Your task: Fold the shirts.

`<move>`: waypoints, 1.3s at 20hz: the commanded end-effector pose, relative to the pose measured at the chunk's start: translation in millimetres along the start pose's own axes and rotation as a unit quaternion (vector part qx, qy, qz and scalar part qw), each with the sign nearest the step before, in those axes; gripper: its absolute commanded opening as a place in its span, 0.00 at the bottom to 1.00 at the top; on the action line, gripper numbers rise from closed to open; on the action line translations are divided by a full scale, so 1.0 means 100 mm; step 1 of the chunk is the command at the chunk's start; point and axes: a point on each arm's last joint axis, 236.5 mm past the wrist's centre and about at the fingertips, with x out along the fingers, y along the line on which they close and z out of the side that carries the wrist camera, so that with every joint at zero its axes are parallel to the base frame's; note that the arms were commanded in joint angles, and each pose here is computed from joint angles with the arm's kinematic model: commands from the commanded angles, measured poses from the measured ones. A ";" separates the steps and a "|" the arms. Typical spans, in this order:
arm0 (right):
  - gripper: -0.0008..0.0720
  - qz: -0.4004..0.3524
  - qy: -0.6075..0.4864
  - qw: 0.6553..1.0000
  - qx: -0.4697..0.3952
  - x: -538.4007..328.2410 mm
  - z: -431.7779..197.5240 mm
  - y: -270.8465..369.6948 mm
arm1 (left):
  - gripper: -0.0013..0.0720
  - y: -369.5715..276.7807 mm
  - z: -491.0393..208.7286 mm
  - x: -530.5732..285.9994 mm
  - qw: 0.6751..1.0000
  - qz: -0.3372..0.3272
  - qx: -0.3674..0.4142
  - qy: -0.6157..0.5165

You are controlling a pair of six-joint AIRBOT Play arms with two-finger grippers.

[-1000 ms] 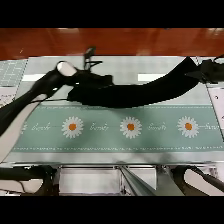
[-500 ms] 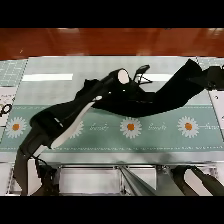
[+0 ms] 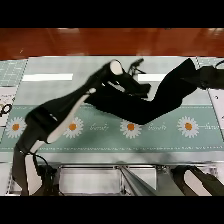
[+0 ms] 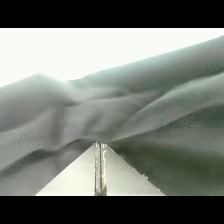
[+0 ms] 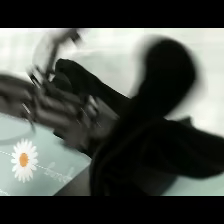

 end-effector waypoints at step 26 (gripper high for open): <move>0.05 0.157 0.131 0.979 0.020 3.13 -0.50 1.26 | 0.05 1.05 -1.62 -3.52 0.912 0.205 -0.089 -0.344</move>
